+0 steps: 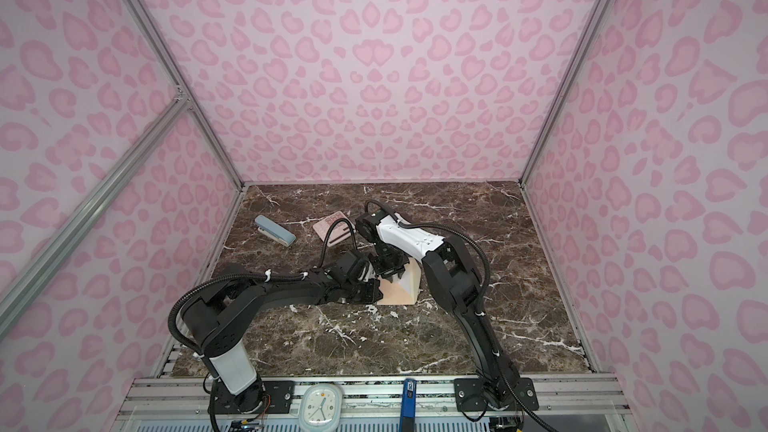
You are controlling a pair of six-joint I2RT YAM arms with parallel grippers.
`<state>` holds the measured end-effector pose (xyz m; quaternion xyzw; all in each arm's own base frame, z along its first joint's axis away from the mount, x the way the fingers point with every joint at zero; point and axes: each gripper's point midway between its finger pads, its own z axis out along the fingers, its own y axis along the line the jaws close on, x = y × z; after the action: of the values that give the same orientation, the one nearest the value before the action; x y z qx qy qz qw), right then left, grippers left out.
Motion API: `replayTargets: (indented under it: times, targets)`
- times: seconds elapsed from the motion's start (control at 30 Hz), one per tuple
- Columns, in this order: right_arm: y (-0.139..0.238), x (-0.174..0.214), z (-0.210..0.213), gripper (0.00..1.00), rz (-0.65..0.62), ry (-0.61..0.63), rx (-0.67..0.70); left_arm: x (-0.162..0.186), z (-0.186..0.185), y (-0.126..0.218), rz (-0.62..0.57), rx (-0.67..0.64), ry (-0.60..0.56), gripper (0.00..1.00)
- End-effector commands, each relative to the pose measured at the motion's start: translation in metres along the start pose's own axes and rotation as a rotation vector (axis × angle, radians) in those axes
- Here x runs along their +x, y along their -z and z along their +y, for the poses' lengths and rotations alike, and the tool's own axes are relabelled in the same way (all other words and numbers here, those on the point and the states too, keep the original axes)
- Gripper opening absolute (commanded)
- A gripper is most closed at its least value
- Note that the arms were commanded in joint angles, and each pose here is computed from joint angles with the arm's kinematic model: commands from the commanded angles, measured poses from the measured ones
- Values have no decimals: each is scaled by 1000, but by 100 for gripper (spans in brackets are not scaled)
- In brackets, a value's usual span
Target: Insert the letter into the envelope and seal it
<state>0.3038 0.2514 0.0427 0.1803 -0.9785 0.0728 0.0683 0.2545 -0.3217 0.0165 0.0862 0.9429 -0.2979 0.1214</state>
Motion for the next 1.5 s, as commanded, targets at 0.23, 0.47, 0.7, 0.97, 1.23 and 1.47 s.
replayTargets:
  times: [0.23,0.47,0.7,0.97,1.23,1.47]
  targets:
    - [-4,-2,12,0,17,25,5,15,20,-3,52,-77,16,4]
    - [-8,-1,19,0,26,38,2,15,20,-3,52,-75,17,4]
    - [-17,2,16,0,47,54,57,15,20,-3,52,-75,17,4]
    - [-22,2,8,0,58,68,120,15,20,-3,50,-73,19,4]
    - [-9,-4,9,0,24,63,111,16,20,-4,56,-70,19,4]
    - [4,-6,14,0,6,63,59,16,20,-4,58,-71,21,4]
